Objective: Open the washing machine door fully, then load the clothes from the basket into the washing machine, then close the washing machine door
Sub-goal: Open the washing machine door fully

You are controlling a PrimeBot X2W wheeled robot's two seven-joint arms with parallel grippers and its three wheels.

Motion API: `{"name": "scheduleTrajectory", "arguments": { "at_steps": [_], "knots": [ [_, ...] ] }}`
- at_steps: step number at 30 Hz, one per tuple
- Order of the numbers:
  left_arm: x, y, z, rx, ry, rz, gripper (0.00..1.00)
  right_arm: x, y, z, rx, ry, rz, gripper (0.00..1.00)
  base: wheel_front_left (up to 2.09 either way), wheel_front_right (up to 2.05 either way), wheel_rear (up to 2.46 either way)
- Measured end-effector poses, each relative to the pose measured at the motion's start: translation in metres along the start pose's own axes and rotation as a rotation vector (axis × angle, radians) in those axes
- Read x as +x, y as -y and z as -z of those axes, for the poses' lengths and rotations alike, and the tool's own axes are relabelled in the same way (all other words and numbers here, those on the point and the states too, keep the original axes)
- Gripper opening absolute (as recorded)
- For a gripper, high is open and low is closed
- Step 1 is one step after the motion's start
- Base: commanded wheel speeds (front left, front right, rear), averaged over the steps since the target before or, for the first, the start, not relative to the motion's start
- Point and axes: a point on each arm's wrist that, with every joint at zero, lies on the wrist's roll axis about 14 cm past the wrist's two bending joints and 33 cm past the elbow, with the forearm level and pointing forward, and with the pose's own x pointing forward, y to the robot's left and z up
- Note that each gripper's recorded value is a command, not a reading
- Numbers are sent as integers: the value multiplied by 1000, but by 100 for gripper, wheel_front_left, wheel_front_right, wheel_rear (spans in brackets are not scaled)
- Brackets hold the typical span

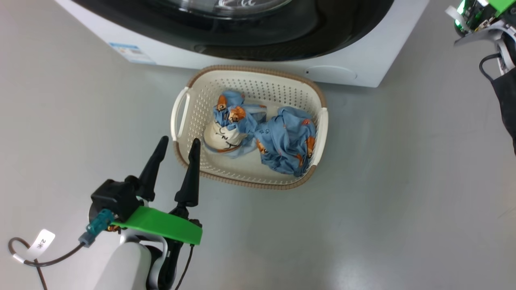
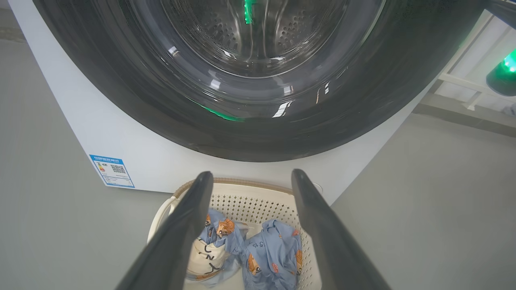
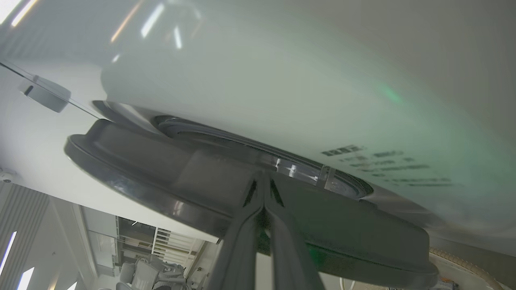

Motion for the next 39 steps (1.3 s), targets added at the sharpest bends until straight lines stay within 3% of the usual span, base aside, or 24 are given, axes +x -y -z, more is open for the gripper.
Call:
{"name": "scheduleTrajectory", "arguments": {
  "at_steps": [11,21,39],
  "knots": [
    [3,-10,5,3,-15,-26,100,21,11,7,6,-39,-12,0,0,0,0],
    [2,-3,-7,0,17,-8,100,11,3,24,-38,-94,6,0,0,0,0],
    [-34,6,-24,-6,60,-8,100,-31,-25,103,-72,-273,20,0,0,0,0]
  ]
}}
